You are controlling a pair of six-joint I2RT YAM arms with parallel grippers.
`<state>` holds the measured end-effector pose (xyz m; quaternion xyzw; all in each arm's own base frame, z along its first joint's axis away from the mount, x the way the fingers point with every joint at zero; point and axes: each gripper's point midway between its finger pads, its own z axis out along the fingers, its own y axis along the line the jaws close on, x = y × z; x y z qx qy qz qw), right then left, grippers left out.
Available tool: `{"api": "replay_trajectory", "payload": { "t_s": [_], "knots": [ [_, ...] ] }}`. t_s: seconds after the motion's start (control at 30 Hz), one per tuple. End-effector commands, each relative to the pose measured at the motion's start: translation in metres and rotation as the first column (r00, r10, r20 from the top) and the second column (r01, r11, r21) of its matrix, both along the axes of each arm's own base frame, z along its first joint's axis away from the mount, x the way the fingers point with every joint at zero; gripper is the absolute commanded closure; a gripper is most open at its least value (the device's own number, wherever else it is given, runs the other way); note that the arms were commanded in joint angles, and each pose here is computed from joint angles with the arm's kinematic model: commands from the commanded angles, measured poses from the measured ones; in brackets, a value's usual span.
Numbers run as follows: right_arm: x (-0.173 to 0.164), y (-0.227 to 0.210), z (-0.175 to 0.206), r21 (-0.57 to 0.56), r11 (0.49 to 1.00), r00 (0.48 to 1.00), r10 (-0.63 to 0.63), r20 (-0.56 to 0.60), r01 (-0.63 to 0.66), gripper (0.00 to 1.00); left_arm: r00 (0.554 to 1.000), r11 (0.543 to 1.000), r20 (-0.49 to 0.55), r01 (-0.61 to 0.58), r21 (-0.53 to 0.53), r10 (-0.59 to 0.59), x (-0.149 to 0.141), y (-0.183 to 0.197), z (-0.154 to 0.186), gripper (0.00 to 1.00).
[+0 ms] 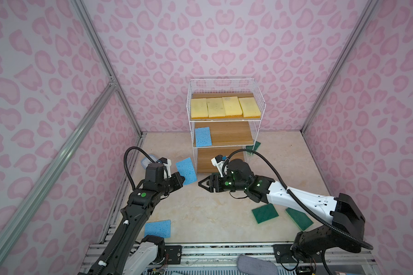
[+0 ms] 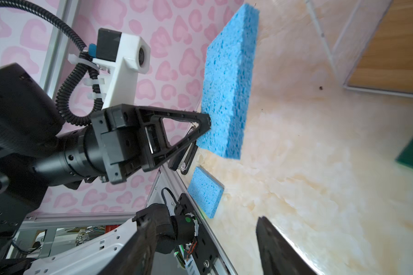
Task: Arrange cleaning sponges on a shelf
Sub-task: Place the cleaning sponge at the shelf.
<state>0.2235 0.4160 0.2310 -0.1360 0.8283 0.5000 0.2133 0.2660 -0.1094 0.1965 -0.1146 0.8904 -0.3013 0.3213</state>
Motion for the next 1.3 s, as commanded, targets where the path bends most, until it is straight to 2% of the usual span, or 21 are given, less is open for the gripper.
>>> {"api": "replay_trajectory", "payload": {
  "t_s": [0.0,0.17,0.57,0.83,1.0,1.27],
  "knots": [
    [0.002,0.024,0.011,0.049,0.999,1.000,-0.009,0.023,0.008,0.33,0.998,0.998,-0.015,0.061,-0.016,-0.061,-0.022,-0.005,0.005,0.96],
    [0.000,0.040,0.007,0.034,0.999,1.000,-0.014,0.013,0.013,0.39,0.997,0.997,0.009,0.079,-0.019,-0.079,-0.032,-0.005,0.015,0.96],
    [0.007,0.035,0.007,0.011,0.998,0.998,-0.060,0.015,0.060,0.48,0.995,0.995,0.043,0.095,-0.035,-0.093,-0.036,-0.008,0.028,0.96],
    [0.008,0.033,0.005,0.006,0.998,0.998,-0.063,0.014,0.063,0.48,0.995,0.996,0.051,0.087,-0.031,-0.085,-0.034,-0.006,0.032,0.96],
    [0.006,0.035,0.003,0.016,0.998,0.999,-0.052,0.003,0.052,0.56,0.996,0.996,0.051,0.080,-0.031,-0.079,-0.033,-0.006,0.032,0.96],
    [0.009,0.029,0.005,0.034,0.997,0.998,-0.065,0.011,0.065,0.80,0.997,0.997,0.036,0.066,-0.026,-0.065,-0.026,-0.005,0.031,0.96]
  ]
}}
